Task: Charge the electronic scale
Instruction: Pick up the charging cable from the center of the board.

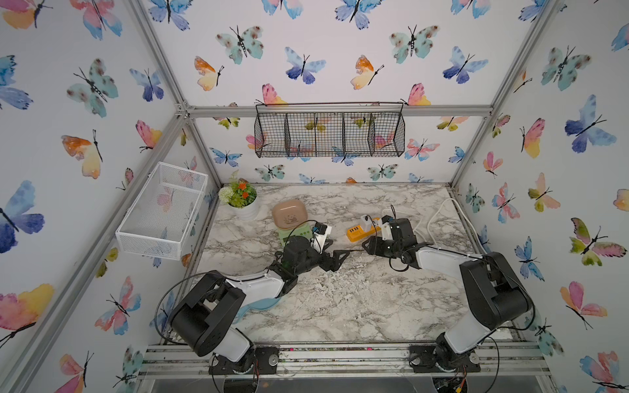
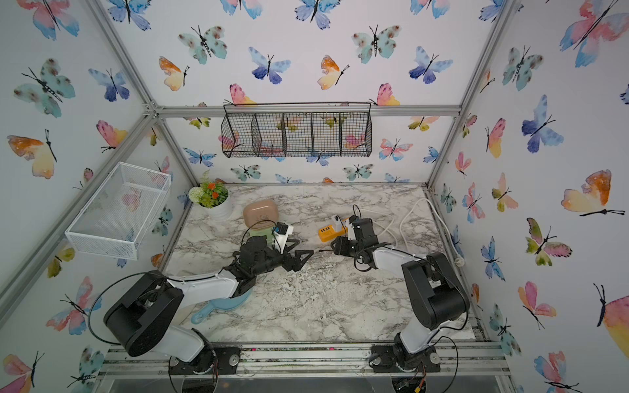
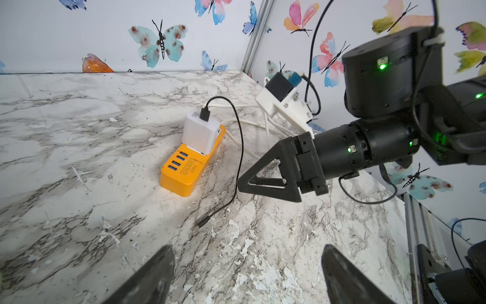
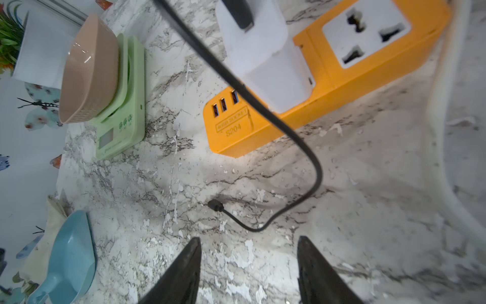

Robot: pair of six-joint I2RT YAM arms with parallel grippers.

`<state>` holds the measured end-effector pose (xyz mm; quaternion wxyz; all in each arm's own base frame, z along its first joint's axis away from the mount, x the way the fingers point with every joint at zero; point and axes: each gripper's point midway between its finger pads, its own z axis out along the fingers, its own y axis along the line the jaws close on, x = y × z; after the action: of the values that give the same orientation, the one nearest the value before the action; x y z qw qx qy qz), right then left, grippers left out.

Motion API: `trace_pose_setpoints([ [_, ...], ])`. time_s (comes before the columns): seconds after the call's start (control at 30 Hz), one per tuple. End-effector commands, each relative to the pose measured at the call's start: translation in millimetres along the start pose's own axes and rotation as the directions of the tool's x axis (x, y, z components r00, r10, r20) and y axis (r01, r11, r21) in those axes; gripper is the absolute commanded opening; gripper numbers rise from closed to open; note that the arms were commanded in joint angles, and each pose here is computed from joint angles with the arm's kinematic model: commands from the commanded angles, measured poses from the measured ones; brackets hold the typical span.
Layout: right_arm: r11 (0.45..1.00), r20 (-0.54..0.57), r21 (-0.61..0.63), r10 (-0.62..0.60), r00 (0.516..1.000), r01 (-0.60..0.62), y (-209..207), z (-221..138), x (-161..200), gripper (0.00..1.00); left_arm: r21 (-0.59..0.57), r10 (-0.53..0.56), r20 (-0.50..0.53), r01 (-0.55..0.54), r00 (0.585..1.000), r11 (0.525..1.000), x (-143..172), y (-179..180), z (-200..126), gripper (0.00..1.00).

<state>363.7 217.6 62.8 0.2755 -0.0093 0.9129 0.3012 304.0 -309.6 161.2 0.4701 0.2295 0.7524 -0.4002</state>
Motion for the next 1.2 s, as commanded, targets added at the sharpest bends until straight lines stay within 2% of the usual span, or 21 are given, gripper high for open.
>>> trace_pose_setpoints([
  [0.0,0.994,0.038,-0.074,0.084,0.996,-0.081,9,5,-5,0.55,-0.023,-0.041,0.046,0.042,0.998,0.999,-6,7,1,0.87],
  [0.4,0.984,0.020,-0.067,0.164,0.986,-0.163,-4,22,7,0.49,-0.026,-0.086,0.073,0.088,0.994,0.996,-12,11,10,0.84],
  [0.6,0.982,0.013,-0.067,0.176,0.984,-0.175,-6,28,9,0.41,-0.029,-0.087,0.079,0.090,0.993,0.996,-14,12,12,0.84],
  [0.67,0.982,0.012,-0.068,0.176,0.984,-0.175,-6,27,9,0.35,-0.024,-0.089,0.076,0.091,0.993,0.996,-13,12,14,0.84],
  [0.77,0.981,0.010,-0.097,0.171,0.985,-0.169,0,26,8,0.13,0.027,-0.085,0.077,0.083,0.993,0.996,-12,4,15,0.83],
  [0.8,0.980,0.008,-0.105,0.168,0.986,-0.166,2,26,7,0.10,0.046,-0.081,0.082,0.078,0.993,0.996,-12,1,14,0.82],
  [0.93,0.976,0.003,-0.152,0.156,0.988,-0.154,17,16,0,0.02,0.086,-0.057,0.126,0.046,0.990,0.995,-13,-6,4,0.79],
  [1.07,0.973,0.008,-0.189,0.139,0.990,-0.135,30,3,-6,0.01,0.156,-0.015,0.122,-0.004,0.992,0.988,-11,-10,-4,0.74],
  [1.17,0.967,0.002,-0.224,0.122,0.993,-0.118,41,-5,-8,0.01,0.210,0.093,0.041,-0.099,0.995,0.973,7,-15,1,0.71],
])
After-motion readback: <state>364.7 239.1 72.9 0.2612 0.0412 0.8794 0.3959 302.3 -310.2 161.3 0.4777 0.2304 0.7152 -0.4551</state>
